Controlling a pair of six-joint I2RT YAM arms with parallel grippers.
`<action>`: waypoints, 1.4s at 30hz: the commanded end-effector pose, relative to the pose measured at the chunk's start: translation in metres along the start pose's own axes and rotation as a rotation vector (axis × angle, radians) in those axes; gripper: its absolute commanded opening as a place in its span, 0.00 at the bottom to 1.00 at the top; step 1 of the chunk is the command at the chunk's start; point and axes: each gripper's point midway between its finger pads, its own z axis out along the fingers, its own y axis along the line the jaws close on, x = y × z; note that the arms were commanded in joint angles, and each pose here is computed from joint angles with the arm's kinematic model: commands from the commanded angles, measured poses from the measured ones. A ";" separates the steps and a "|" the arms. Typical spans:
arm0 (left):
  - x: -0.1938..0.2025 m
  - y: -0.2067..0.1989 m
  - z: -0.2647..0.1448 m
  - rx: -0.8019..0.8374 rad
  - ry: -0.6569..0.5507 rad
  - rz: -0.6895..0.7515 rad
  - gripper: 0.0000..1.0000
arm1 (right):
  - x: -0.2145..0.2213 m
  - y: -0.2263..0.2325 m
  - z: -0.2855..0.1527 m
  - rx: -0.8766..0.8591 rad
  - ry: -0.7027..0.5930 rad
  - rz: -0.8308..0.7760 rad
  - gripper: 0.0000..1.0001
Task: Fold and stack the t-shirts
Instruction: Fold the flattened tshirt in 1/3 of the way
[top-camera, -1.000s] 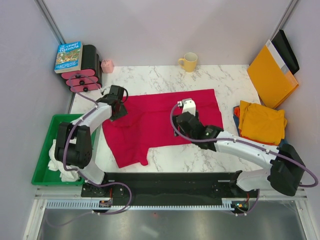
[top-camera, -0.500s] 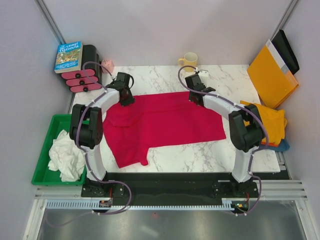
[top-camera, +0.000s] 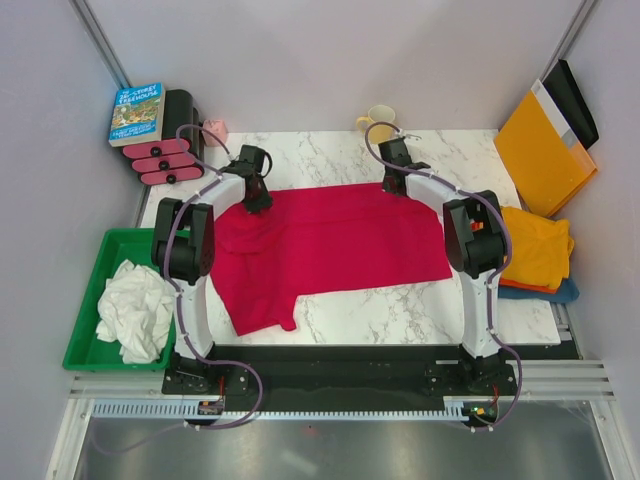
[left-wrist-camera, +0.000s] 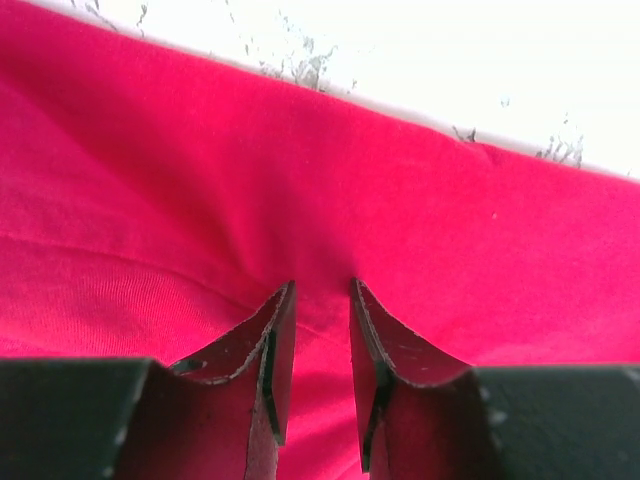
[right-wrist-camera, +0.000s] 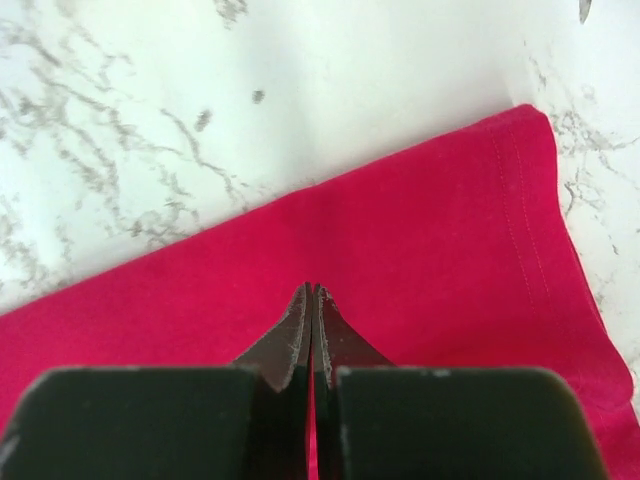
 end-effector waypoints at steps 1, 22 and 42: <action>-0.001 0.007 0.010 -0.041 0.024 0.030 0.35 | 0.005 -0.014 0.016 0.002 0.070 0.105 0.00; -0.015 -0.011 0.045 -0.052 0.134 0.077 0.39 | 0.002 -0.064 0.079 0.040 0.214 0.243 0.01; 0.008 -0.031 -0.140 0.139 -0.150 0.137 0.50 | -0.063 -0.007 -0.132 -0.242 -0.121 0.104 0.98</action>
